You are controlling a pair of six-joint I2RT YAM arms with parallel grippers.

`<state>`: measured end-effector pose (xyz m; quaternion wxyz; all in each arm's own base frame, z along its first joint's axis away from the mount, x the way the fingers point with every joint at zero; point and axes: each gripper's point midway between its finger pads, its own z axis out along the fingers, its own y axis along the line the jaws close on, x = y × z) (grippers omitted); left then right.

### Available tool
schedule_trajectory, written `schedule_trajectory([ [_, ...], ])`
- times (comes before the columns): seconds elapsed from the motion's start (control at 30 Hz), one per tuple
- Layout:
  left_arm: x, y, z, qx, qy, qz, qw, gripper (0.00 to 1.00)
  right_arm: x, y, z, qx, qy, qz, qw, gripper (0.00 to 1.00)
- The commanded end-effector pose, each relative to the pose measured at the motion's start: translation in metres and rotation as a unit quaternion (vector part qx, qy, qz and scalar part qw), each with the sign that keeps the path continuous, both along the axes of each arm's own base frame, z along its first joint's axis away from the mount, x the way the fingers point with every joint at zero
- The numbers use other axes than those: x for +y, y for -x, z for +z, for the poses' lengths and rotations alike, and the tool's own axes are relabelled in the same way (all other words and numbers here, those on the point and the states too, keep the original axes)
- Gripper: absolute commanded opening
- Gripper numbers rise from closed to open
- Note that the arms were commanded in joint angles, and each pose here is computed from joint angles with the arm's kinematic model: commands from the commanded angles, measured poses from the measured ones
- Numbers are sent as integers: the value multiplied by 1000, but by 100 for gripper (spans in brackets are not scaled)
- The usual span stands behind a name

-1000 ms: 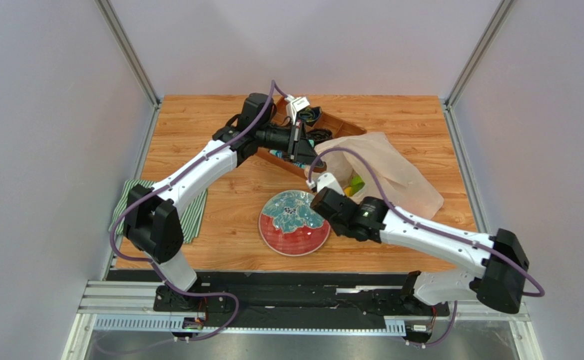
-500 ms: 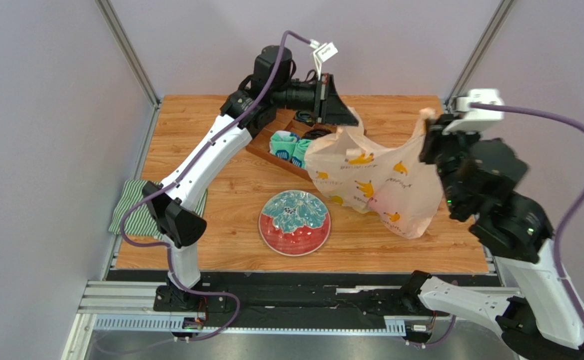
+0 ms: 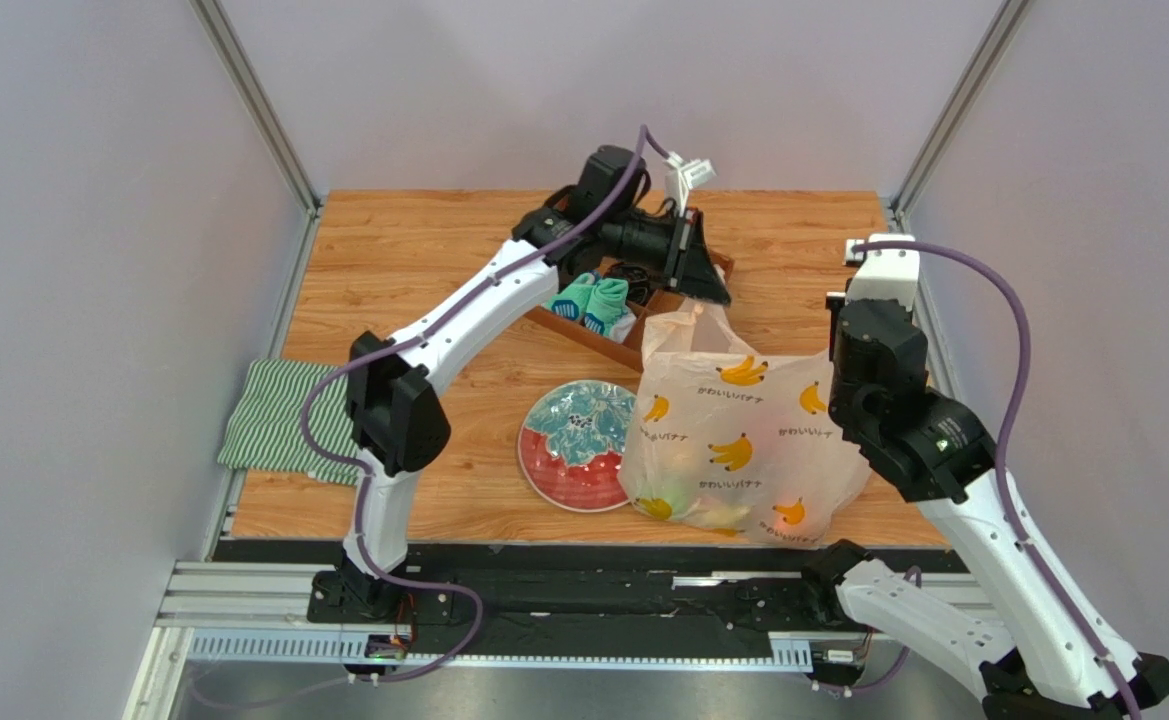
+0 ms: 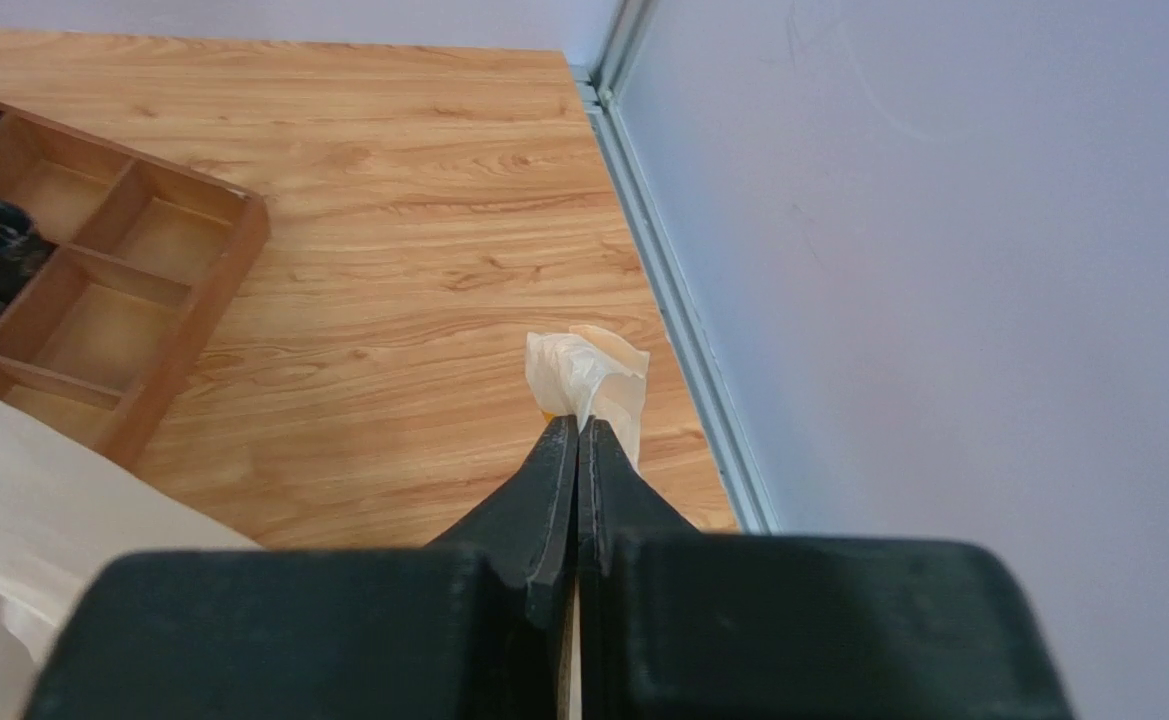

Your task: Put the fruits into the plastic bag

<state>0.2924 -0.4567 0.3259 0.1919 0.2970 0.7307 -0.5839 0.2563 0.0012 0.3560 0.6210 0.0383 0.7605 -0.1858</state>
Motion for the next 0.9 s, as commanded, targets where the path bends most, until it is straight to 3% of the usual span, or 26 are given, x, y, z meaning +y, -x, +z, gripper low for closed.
schedule_trajectory([
  [0.0, -4, 10, 13, -64, 11, -15, 998, 0, -17, 11, 31, -51, -53, -26, 997, 0],
  [0.13, -1, 13, 73, -131, 62, 6, 989, 0, -28, 15, 74, -84, -49, -43, 994, 0],
  [0.23, -2, 9, 91, -144, 78, 17, 986, 0, -35, 13, 93, -96, -36, -58, 993, 0],
  [0.4, -12, 2, 69, -125, 64, 7, 990, 0, -49, 5, 90, -90, -26, -88, 992, 0],
  [0.57, -22, -9, 32, -103, 34, 1, 994, 0, -57, -15, 52, -52, -34, -100, 993, 0],
  [0.8, -20, -14, 32, -130, 30, 11, 991, 0, -54, -28, 23, -19, -50, -97, 994, 0],
  [0.87, -19, -14, 33, -140, 30, 11, 990, 5, -54, -27, 24, -20, -52, -99, 994, 2],
])
